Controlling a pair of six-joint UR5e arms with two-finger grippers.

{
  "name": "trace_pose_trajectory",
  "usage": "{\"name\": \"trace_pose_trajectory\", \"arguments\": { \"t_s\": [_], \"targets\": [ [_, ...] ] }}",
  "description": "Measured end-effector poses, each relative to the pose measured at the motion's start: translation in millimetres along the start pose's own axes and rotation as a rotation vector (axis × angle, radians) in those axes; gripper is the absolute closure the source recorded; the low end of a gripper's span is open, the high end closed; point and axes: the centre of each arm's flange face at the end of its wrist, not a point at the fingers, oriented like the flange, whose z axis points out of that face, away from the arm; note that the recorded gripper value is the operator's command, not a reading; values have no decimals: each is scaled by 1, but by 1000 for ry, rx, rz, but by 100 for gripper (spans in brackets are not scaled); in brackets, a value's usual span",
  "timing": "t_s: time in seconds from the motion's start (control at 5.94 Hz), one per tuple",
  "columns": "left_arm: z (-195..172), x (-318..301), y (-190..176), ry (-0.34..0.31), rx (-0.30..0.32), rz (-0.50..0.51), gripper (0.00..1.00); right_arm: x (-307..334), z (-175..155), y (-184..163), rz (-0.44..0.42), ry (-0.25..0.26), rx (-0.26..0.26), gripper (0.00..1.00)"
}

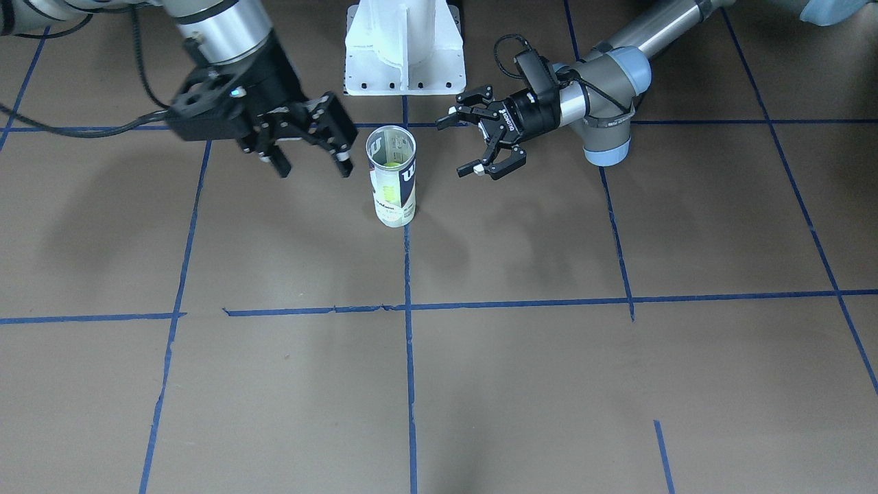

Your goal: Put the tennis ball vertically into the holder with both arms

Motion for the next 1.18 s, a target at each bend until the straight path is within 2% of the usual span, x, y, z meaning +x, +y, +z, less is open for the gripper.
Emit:
{"name": "trace_pose_trajectory", "arguments": {
  "t_s": [0.17, 0.34, 0.51, 0.67, 0.84, 1.01, 1.18],
  "targets": [
    [-19, -30, -5, -82, 7, 14, 0, 45, 1, -34, -36, 59, 43, 1],
    [-31, -54, -11, -140, 7, 29, 0, 99, 2, -70, -119, 139, 77, 1],
    [-36, -76, -17, -193, -22, 41, 0, 141, -3, -107, -194, 206, 97, 1],
    [-41, -101, -20, -265, -87, 28, 0, 179, -6, -146, -285, 263, 84, 1],
    [-51, -126, -16, -341, -161, -28, 0, 215, -5, -180, -368, 293, 28, 1],
    [-73, -159, -9, -431, -258, -92, 0, 262, -10, -214, -455, 295, -49, 0],
    [-113, -207, -3, -543, -400, -138, 0, 329, -27, -238, -499, 278, -110, 0]
  ]
}}
